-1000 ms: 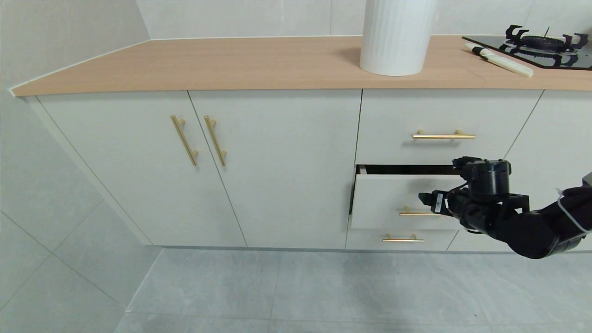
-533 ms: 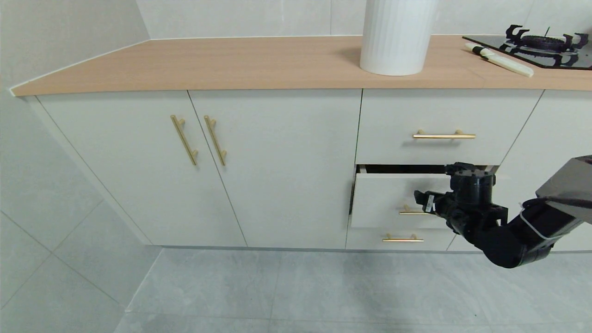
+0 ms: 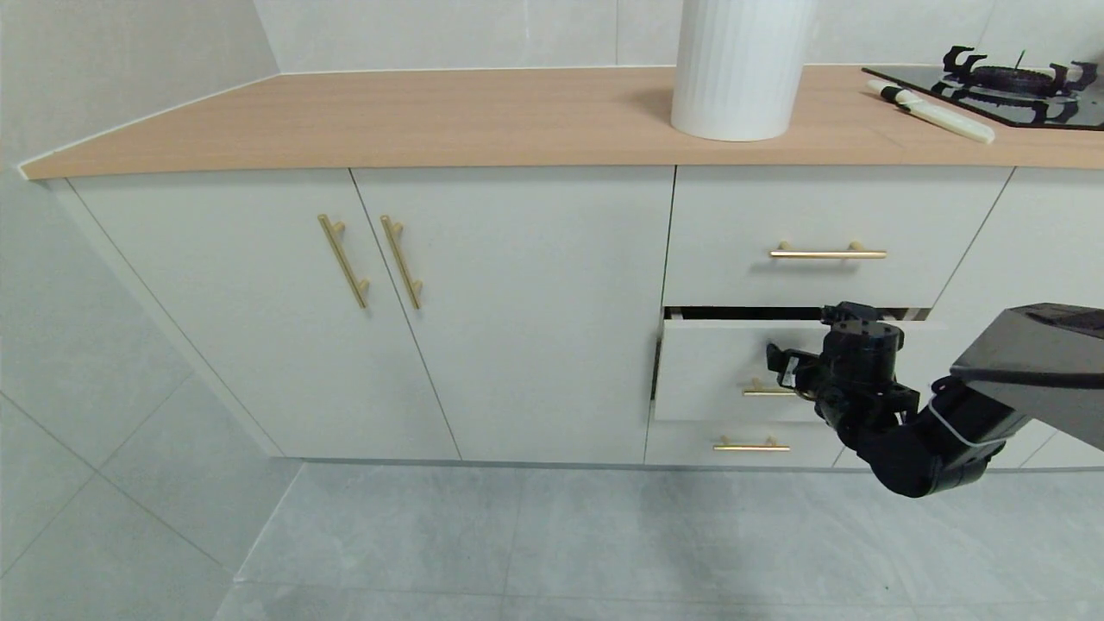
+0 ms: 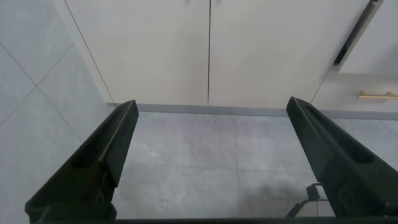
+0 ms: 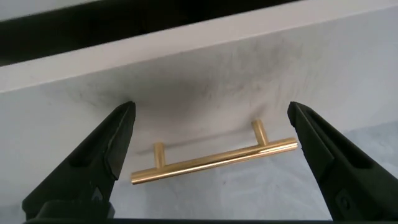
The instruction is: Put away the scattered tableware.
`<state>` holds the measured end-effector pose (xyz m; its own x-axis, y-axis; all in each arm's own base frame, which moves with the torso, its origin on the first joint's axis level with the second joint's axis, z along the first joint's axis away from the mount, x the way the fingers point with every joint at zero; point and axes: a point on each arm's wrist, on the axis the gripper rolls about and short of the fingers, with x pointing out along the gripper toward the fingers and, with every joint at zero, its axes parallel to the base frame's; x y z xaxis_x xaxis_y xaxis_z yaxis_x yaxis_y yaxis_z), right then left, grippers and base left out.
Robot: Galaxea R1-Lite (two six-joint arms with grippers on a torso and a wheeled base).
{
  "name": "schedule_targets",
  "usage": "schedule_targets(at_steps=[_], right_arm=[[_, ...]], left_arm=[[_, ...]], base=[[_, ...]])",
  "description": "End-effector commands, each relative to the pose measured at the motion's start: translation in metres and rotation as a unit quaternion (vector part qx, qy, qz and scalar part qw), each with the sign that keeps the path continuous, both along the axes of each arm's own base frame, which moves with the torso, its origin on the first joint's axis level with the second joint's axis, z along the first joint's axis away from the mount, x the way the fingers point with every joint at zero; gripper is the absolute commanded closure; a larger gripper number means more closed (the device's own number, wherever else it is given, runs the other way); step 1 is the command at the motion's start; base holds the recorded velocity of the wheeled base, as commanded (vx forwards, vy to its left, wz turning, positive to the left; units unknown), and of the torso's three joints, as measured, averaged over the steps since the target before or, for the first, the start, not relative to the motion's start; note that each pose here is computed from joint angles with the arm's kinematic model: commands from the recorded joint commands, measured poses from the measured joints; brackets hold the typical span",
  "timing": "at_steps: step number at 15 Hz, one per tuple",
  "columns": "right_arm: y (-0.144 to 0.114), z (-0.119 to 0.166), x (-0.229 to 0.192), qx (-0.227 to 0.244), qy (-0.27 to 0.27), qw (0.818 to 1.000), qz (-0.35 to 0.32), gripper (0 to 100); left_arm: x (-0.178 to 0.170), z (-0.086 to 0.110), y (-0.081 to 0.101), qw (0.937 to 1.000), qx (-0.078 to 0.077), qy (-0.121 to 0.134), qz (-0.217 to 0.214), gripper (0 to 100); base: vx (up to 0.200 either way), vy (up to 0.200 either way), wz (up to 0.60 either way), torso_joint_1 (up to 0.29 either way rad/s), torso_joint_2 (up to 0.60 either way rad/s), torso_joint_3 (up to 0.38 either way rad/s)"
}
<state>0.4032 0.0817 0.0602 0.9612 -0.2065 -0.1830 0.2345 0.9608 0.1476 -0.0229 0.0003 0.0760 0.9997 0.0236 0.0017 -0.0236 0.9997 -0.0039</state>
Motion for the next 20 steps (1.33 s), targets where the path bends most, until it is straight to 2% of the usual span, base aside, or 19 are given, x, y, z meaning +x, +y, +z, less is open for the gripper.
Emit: schedule_targets(at_steps=[1, 6, 20], right_arm=[[-0.002, -0.01, 0.007, -0.003, 0.005, 1.0, -0.011, 0], [-0.014, -0.004, 0.027, 0.003, -0.033, 0.998, -0.054, 0], [-0.016, 0.004, 0.034, 0.014, -0.057, 0.996, -0.072, 0]], left_arm=[[0.0, 0.0, 0.0, 1.0, 0.0, 0.001, 0.0, 0], [0.0, 0.0, 0.0, 1.0, 0.0, 0.001, 0.0, 0], [0.0, 0.0, 0.0, 1.0, 0.0, 0.001, 0.0, 0]], base=[[0.0, 0.0, 0.0, 0.0, 0.0, 0.0], [0.0, 0.0, 0.0, 0.0, 0.0, 0.0], [0.0, 0.0, 0.0, 0.0, 0.0, 0.0]])
